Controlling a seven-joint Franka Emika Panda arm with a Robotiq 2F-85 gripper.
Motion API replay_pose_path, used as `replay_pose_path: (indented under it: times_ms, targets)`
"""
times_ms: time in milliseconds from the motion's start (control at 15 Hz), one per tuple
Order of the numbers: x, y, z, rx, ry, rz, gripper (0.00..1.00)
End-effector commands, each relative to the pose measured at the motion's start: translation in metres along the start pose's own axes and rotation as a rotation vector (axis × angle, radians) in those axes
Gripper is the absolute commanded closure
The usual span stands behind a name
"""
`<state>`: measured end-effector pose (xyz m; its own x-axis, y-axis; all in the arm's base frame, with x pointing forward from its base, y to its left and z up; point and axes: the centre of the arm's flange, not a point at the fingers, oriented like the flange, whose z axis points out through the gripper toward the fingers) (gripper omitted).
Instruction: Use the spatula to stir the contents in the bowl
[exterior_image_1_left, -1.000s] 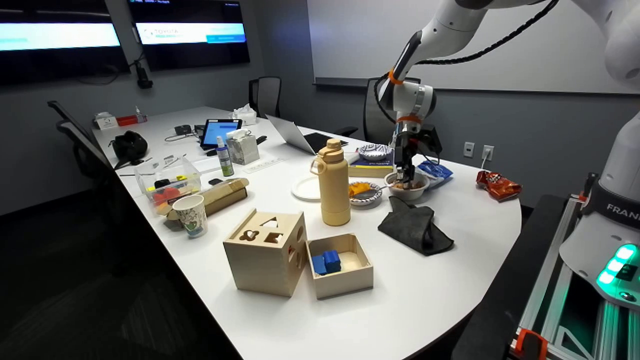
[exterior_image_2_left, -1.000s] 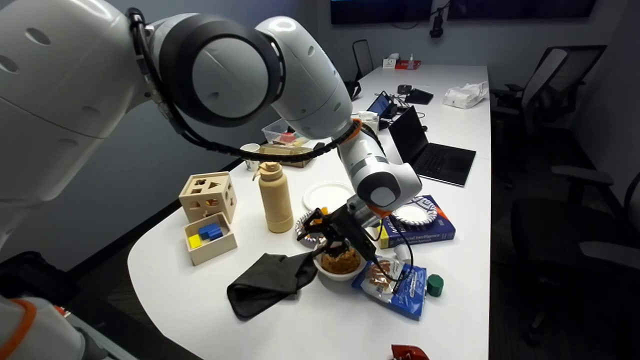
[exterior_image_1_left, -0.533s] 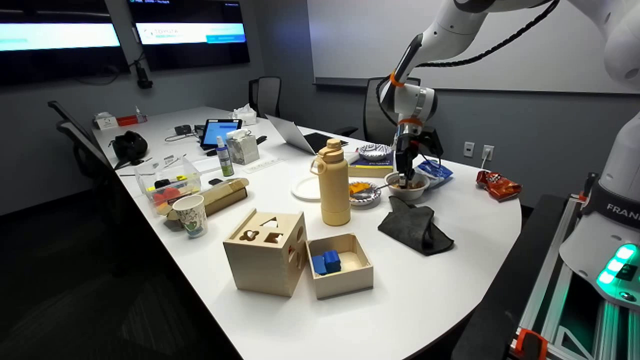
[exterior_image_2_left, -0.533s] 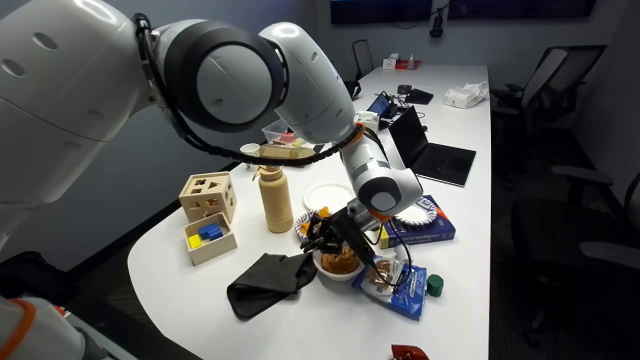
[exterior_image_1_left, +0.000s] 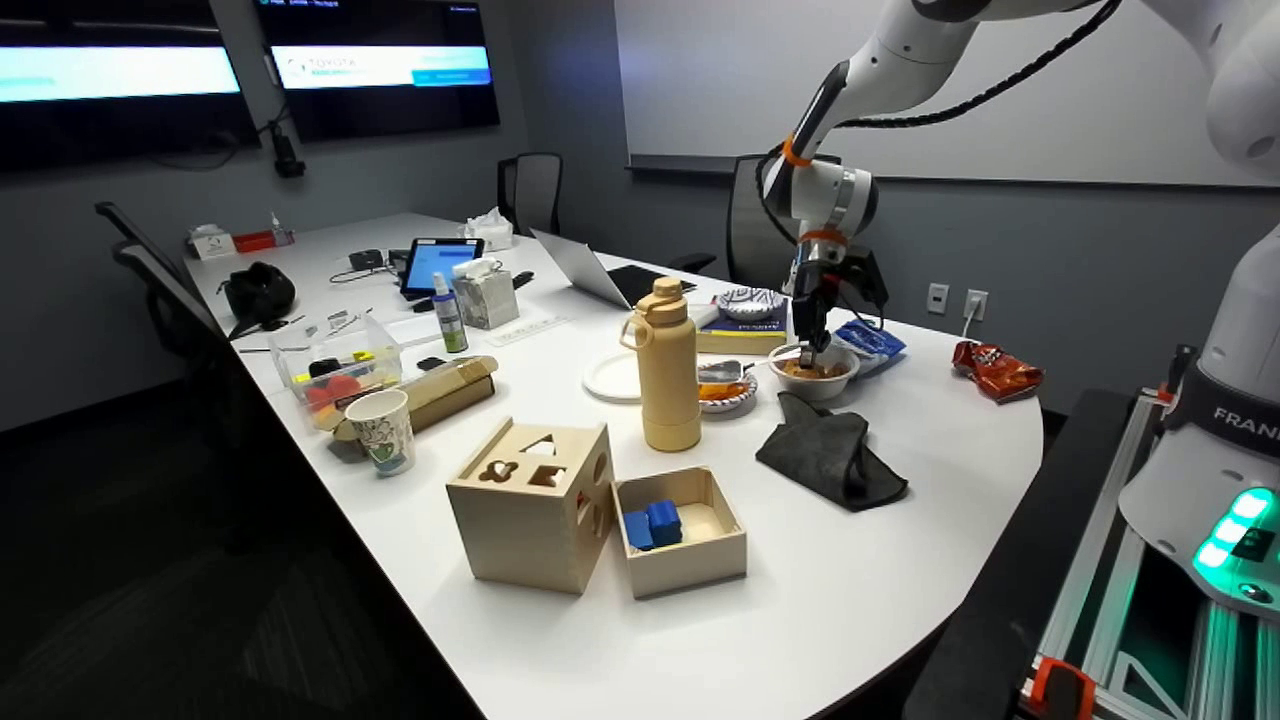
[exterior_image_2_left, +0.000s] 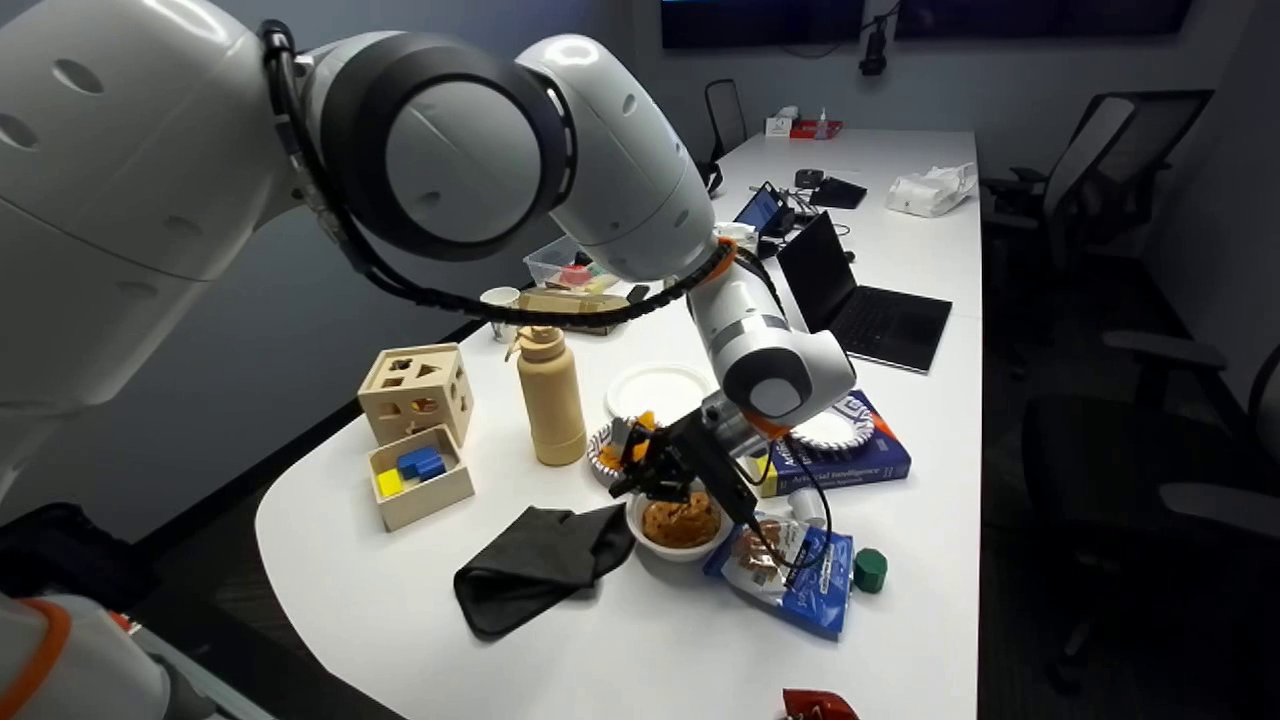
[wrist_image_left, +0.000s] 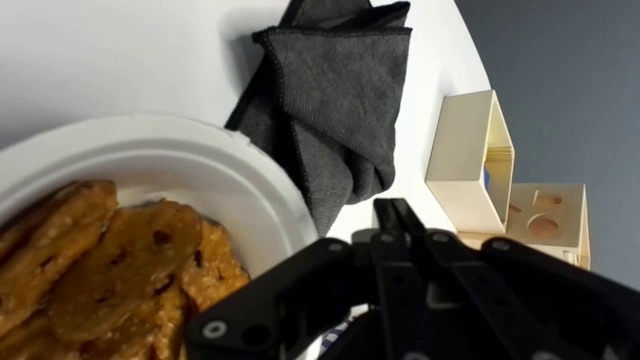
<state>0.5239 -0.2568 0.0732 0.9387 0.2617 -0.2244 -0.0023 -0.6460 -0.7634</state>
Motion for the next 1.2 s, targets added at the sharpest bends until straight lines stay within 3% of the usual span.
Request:
replay_pose_path:
  times_ms: [0, 267, 533, 867, 1133]
  targets:
    - [-0.010, -0.038, -0.028, -0.069, -0.014, 0.066, 0.99]
    - [-0.021, -0.086, -0.064, -0.210, -0.032, 0.224, 0.99]
    - [-0.066, -0.139, -0.098, -0.316, -0.100, 0.382, 0.99]
    - [-0.125, -0.185, -0.116, -0.323, -0.260, 0.480, 0.99]
    - [-0.104, -0.185, -0.097, -0.412, -0.284, 0.597, 0.99]
